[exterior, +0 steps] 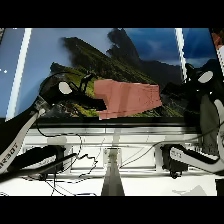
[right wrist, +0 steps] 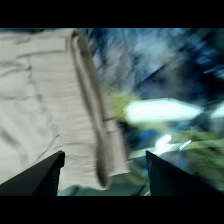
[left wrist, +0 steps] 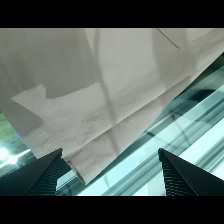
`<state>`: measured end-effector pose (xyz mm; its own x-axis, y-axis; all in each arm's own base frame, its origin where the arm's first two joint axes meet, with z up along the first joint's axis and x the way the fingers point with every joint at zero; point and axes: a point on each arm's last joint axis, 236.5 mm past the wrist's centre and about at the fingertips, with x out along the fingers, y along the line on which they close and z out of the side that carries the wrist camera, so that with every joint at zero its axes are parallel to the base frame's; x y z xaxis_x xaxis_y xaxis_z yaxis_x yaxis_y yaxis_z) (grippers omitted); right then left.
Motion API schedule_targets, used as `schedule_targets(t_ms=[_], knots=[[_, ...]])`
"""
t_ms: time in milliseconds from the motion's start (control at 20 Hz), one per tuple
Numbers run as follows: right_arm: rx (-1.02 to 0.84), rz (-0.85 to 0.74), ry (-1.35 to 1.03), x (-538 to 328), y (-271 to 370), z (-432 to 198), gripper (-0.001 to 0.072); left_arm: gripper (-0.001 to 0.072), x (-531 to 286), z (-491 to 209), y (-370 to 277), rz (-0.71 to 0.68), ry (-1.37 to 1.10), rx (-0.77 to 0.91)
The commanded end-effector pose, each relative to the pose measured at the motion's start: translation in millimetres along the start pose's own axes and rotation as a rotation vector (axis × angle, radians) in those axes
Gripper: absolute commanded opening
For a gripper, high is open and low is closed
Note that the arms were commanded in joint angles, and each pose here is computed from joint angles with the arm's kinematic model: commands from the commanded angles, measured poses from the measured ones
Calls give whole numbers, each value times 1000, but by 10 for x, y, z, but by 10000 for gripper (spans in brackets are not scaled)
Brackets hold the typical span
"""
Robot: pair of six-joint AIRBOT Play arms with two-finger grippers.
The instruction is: Fold the clothes and pants, and hang the long-sleeved shirts on hangers.
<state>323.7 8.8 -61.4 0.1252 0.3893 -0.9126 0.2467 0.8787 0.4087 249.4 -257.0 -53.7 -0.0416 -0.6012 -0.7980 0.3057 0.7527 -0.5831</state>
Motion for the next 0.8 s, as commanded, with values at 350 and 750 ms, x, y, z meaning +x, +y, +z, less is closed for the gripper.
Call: schedule_targets(t_ms=[350,750], knots=[[-42,197,66,655,15,223,570,704,4,126,56,23,-54,2],[-352,322,114,803,723,60,60,704,106,330,313,90,-121,-6]])
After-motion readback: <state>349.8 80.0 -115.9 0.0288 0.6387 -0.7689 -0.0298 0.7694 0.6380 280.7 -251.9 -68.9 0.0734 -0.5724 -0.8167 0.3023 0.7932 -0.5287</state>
